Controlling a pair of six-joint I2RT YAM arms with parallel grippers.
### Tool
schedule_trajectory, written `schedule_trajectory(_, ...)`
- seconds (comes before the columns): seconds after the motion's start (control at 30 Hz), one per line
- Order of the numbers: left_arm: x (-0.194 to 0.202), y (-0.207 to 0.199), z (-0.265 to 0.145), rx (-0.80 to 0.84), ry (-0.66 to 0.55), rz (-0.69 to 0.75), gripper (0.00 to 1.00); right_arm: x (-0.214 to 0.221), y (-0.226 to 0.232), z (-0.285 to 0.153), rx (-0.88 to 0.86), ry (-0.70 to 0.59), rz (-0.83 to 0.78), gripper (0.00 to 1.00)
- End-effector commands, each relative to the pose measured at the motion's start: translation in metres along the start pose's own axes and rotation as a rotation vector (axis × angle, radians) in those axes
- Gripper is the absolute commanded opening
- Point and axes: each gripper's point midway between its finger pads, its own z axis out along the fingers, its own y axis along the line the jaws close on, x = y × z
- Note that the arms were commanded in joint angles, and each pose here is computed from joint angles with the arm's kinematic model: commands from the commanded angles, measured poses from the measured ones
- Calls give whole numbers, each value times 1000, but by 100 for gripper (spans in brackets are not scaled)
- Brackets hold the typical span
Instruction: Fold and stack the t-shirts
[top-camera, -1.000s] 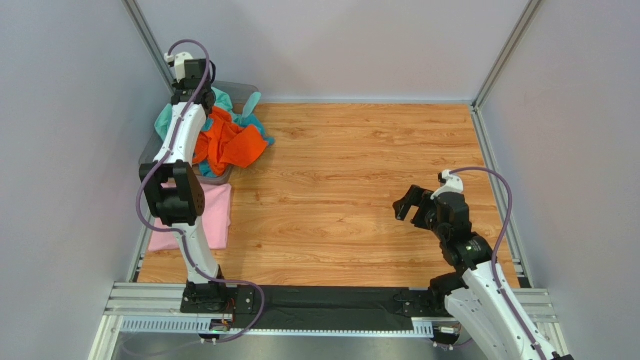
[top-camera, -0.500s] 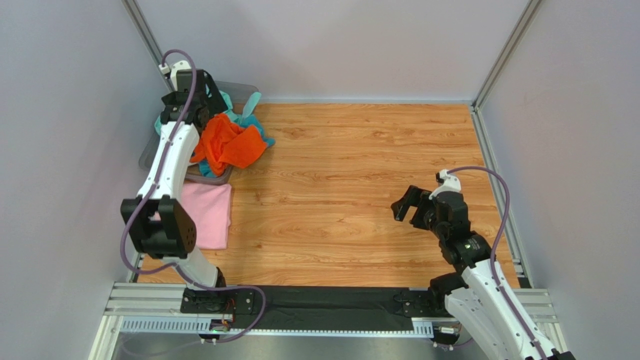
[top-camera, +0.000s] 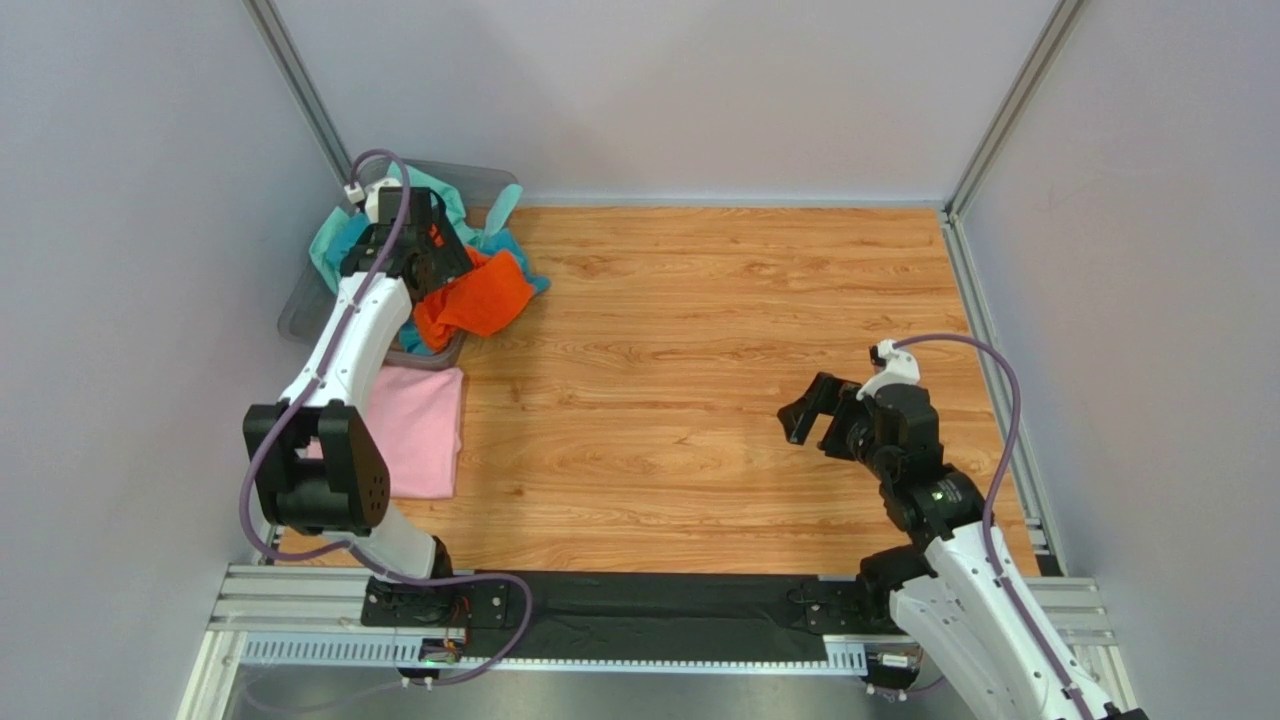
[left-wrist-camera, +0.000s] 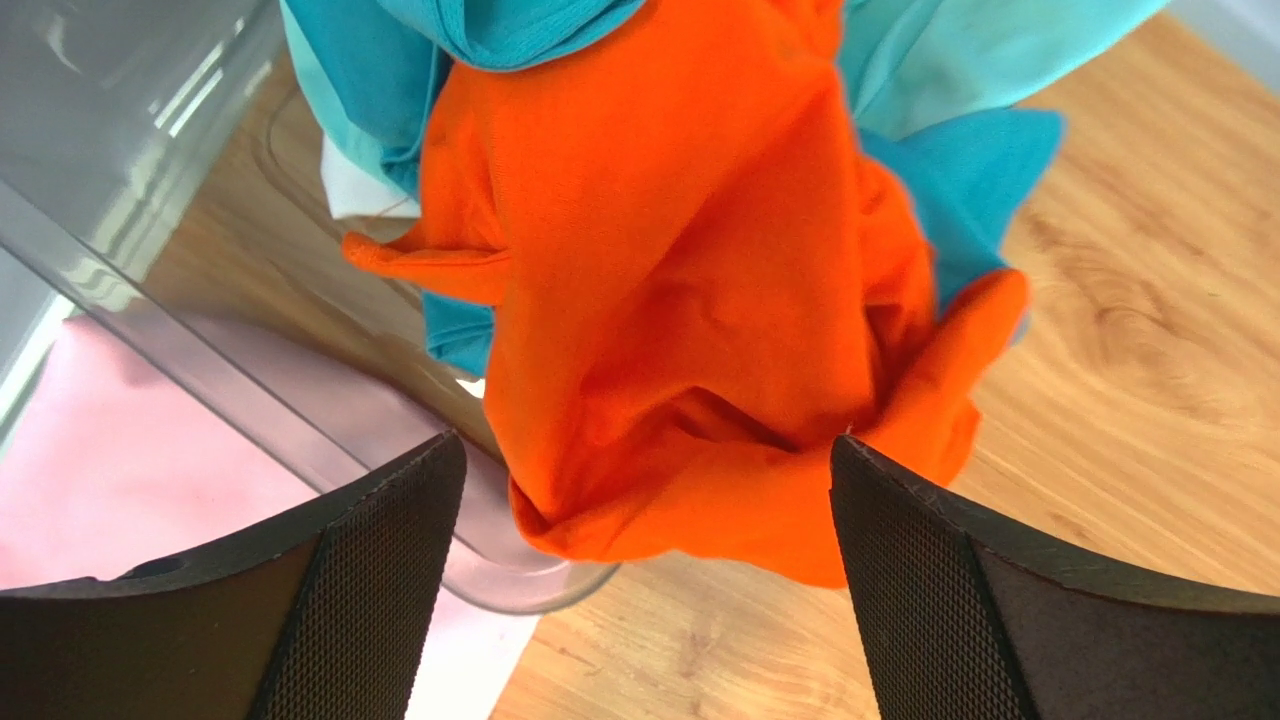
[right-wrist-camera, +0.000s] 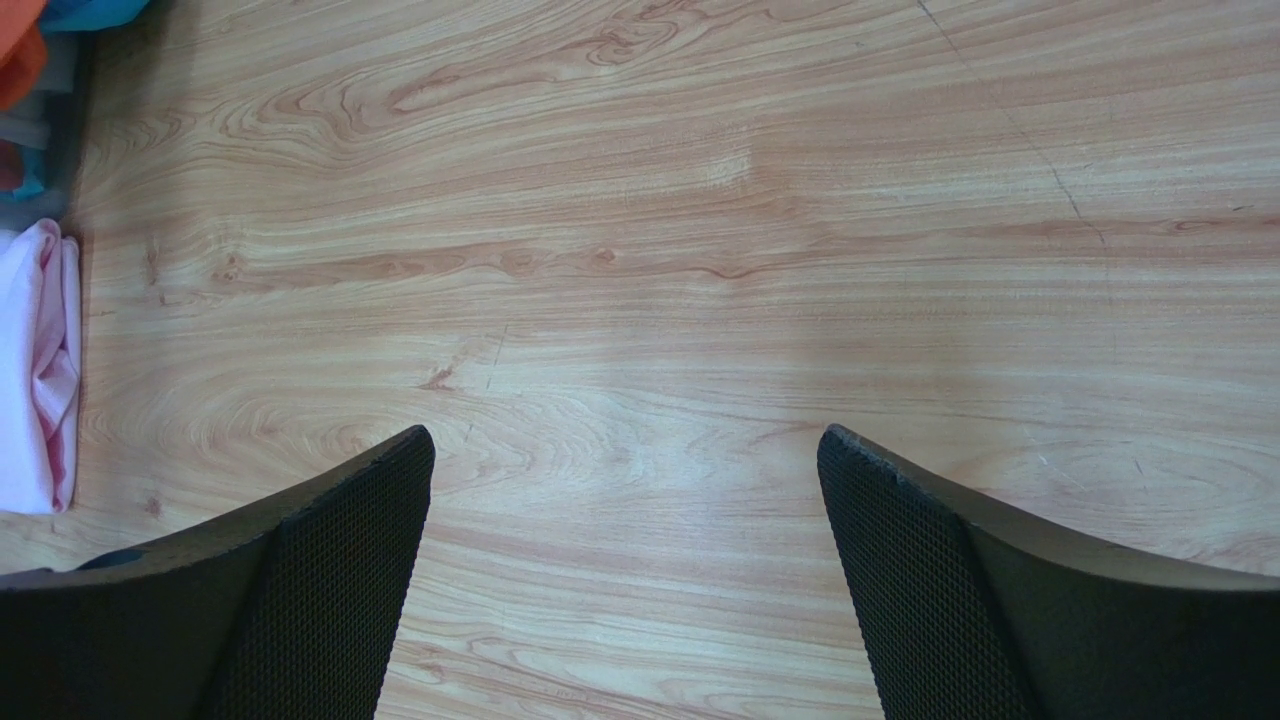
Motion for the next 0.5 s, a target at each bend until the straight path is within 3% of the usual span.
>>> schedule_trajectory(0.0,-3,11,22,-14,30,-49,95,-8,5,-1,-25,-36,-16,100)
schedule_trajectory(0.23,9,13,61,-10,95,-72,85,-8,2,-1,-7,-37,-14,100)
schedule_trajectory(0.3,14,14,69,-20,116,-74,75,-8,1,0,-3,-36,-12,100)
schedule_trajectory(0.33,13,11,70,-5,123,-82,68,-8,1,0,-4,-35,-14,100)
schedule_trajectory(0.37,13,9,69,0,127,-86,45,-8,0,0,0,-37,-14,100)
schedule_trajectory(0.4,11,9,67,7,126,-92,33,-9,1,0,-1,-39,-16,100)
schedule_trajectory(0.43,6,5,59,28,113,-101,14,-9,0,0,1,-41,-13,100)
schedule_trajectory(0.47,3,3,54,42,105,-107,5,-9,0,0,0,-39,-13,100)
